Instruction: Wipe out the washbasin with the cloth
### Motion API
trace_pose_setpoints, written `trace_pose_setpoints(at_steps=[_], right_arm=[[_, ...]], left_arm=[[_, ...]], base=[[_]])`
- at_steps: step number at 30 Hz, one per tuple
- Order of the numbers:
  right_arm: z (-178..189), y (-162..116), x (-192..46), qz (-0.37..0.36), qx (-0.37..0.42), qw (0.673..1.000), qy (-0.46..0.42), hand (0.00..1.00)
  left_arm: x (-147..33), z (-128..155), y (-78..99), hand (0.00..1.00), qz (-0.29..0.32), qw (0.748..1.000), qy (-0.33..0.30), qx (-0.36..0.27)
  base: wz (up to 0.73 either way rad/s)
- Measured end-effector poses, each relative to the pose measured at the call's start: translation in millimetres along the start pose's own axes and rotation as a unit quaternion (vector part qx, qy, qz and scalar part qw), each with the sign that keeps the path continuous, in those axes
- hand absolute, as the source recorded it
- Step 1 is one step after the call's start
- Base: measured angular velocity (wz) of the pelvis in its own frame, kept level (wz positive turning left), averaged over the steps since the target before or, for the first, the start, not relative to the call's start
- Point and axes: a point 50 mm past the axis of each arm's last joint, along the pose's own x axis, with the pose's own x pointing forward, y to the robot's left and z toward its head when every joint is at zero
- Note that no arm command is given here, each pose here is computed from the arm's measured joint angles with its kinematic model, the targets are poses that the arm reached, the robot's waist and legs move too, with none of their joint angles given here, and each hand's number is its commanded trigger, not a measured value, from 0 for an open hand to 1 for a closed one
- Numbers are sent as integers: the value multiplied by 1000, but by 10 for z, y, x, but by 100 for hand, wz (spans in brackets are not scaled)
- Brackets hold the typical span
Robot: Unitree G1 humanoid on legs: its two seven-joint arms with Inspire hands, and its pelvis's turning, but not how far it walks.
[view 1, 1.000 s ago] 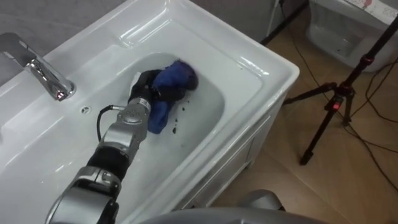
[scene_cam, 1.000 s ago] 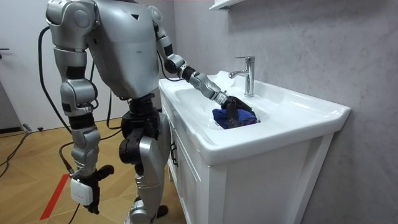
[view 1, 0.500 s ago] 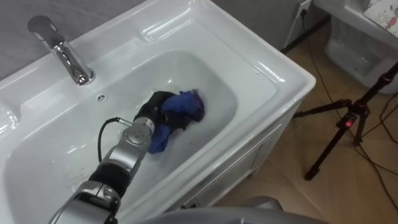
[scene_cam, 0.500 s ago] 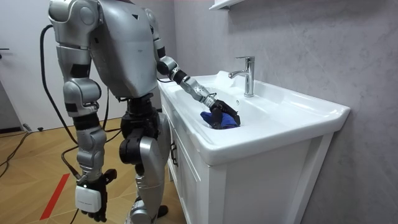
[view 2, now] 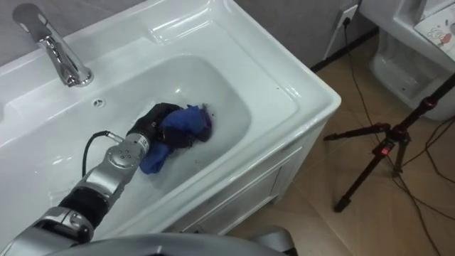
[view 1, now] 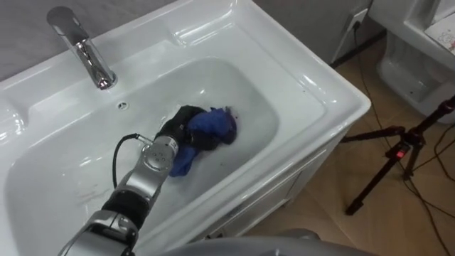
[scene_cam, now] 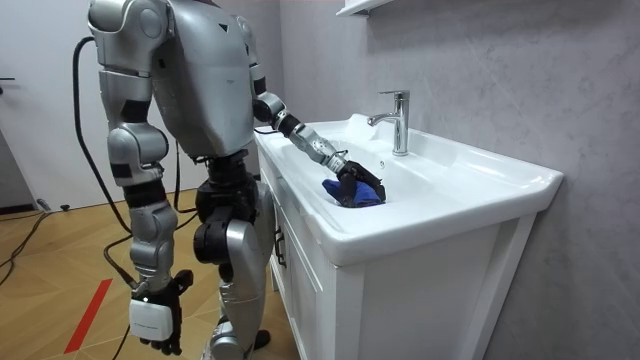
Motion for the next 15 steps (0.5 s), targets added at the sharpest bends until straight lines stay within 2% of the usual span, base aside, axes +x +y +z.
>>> trace_pose_setpoints(at_steps=[10,13,15], right_arm=[[58,-64,-10,-20,0,1000,-2,0],[90,-85,-15,-23,9,1000,-3,0],[146,-105,-26,-27,8,1000,-10,0]], left_arm=[[-80,-201,50,100,42,994,25,96],[-135,-324,120,100,73,986,41,142],[-185,-421,223,100,99,973,51,202]], base=[[6],[6],[0]])
